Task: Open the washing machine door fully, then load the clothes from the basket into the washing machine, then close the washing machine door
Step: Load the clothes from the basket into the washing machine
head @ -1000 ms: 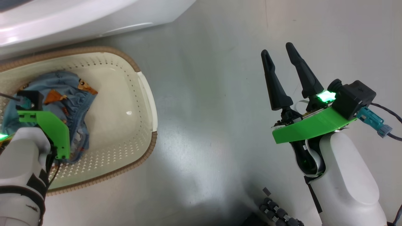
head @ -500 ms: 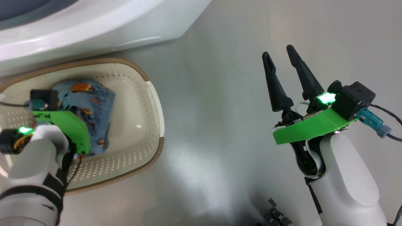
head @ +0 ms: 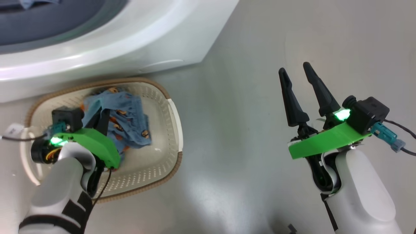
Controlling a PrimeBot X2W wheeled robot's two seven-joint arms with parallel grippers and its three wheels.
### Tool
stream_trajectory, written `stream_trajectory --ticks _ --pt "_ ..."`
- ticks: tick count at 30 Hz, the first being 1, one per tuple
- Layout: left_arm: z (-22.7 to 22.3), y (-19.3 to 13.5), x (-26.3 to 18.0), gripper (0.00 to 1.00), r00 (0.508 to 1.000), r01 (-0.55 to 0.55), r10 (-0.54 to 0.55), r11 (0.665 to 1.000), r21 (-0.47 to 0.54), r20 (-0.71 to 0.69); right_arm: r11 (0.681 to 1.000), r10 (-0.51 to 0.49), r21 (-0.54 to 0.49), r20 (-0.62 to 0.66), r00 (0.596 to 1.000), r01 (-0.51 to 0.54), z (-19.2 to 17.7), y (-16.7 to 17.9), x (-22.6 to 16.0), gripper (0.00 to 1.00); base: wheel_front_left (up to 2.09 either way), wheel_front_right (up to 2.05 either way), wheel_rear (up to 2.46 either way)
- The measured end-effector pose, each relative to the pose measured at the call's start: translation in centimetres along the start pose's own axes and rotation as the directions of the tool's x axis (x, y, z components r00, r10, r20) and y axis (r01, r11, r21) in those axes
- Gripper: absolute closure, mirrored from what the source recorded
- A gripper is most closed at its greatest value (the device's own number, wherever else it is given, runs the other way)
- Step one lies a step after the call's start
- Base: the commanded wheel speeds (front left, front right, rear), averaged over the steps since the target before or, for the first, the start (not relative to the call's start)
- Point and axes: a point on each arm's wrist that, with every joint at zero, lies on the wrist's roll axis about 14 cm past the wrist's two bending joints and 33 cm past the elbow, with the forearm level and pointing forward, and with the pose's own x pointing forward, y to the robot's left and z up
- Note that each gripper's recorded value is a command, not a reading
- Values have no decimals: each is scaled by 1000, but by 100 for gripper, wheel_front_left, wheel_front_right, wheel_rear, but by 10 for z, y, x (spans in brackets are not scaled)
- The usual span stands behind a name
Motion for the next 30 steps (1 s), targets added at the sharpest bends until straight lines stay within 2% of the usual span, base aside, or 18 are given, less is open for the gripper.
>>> stream_trajectory --ticks 7,18,30 --pt "47 -4 -28 100 984 19 -13 999 -31 176 1000 20 5 8 1000 -20 7 8 -8 0 0 0 0" --pt "85 -21 -75 100 943 45 -27 998 -44 332 999 50 3 41 998 -50 25 19 -16 0 0 0 0" --pt "136 -39 -128 100 858 49 -18 998 -46 513 997 72 2 80 994 -72 45 29 -31 0 0 0 0"
